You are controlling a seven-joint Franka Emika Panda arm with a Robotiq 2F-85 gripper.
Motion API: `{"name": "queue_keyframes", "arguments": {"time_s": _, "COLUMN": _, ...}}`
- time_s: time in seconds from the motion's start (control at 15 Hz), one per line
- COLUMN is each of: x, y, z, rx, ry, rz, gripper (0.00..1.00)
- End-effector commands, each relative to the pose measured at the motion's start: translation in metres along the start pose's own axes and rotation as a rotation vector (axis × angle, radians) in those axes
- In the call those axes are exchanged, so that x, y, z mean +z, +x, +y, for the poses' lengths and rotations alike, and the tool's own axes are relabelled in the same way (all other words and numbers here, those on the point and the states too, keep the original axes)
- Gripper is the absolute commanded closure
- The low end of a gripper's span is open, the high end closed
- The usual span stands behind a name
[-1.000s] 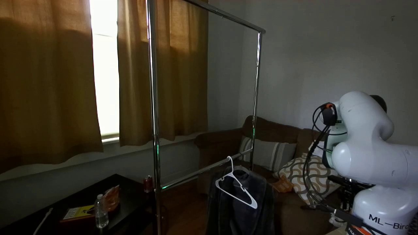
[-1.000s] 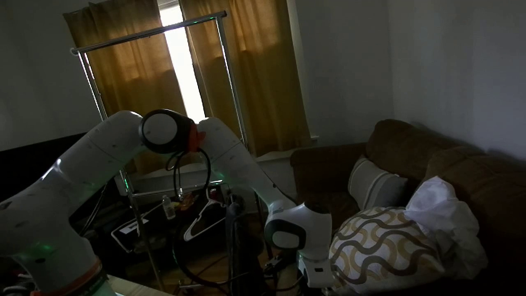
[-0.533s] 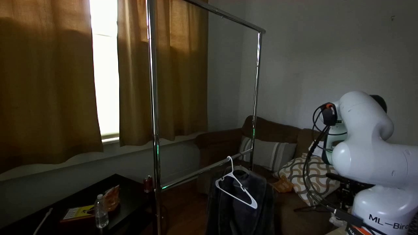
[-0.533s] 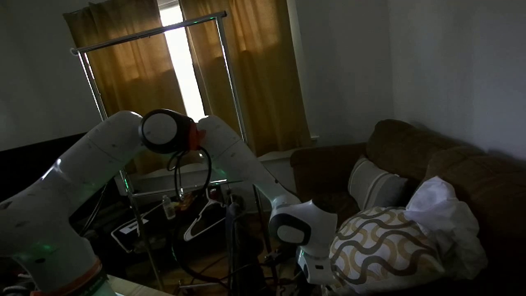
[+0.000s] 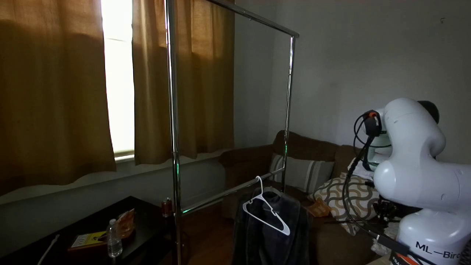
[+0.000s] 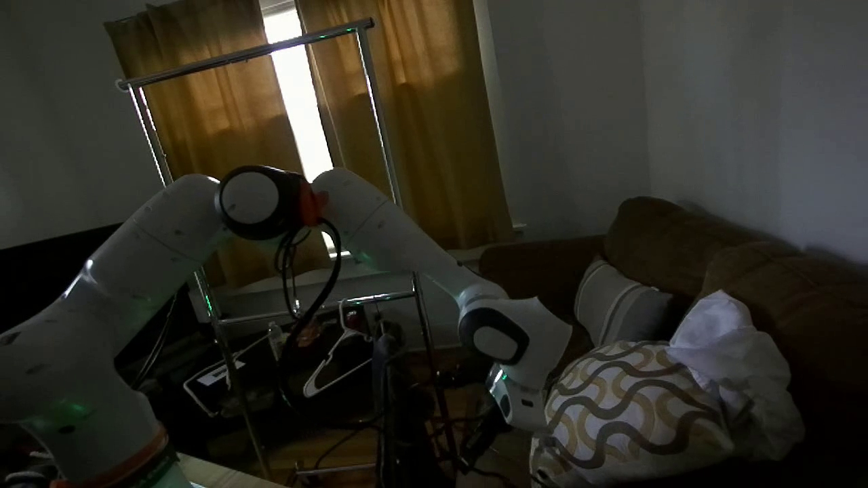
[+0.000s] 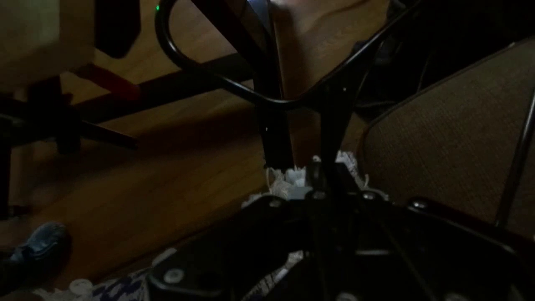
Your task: Hang the black coat hanger on the bottom railing
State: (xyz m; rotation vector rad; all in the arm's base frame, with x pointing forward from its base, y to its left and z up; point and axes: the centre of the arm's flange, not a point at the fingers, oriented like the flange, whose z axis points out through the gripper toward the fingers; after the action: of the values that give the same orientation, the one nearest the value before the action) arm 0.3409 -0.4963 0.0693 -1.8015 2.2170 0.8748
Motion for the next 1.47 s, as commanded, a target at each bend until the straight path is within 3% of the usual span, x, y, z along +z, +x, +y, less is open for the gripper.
{"name": "queue_keyframes", "arguments": {"time_s": 0.0, "x": -0.037, "y": -0.044, "z": 0.01, "rx": -0.025, "ry": -0.044, "rz": -0.05, "gripper": 0.98}}
{"name": "queue_keyframes", "arguments": {"time_s": 0.27, "x": -0.061, "y": -0.11, "z": 0.01, "rx": -0.06, "ry": -0.043, "rz": -0.035, "gripper": 0.98}}
{"name": "queue_keyframes", "arguments": {"time_s": 0.6, "x": -0.07, "y": -0.187, "z": 0.002, "rx": -0.122, "ry": -0.134, "rz": -0.03, "gripper": 0.98}}
{"name": "queue_keyframes", "arguments": {"time_s": 0.67, "x": -0.072, "y": -0.16, "z": -0.015, "rx": -0.131, "ry": -0.099, "rz": -0.029, "gripper": 0.98}}
{"name": "queue_keyframes", "arguments": {"time_s": 0.73, "x": -0.074, "y": -0.17, "z": -0.017, "rx": -0.141, "ry": -0.103, "rz": -0.024, "gripper": 0.91}}
{"name": "queue_keyframes", "arguments": {"time_s": 1.0, "x": -0.073, "y": -0.166, "z": -0.018, "rx": -0.136, "ry": -0.104, "rz": -0.023, "gripper": 0.91}}
{"name": "queue_keyframes", "arguments": {"time_s": 1.07, "x": -0.073, "y": -0.165, "z": -0.017, "rx": -0.133, "ry": -0.103, "rz": -0.024, "gripper": 0.98}}
{"name": "queue_keyframes", "arguments": {"time_s": 1.4, "x": -0.08, "y": -0.215, "z": -0.016, "rx": -0.201, "ry": 0.004, "rz": -0.243, "gripper": 0.98}}
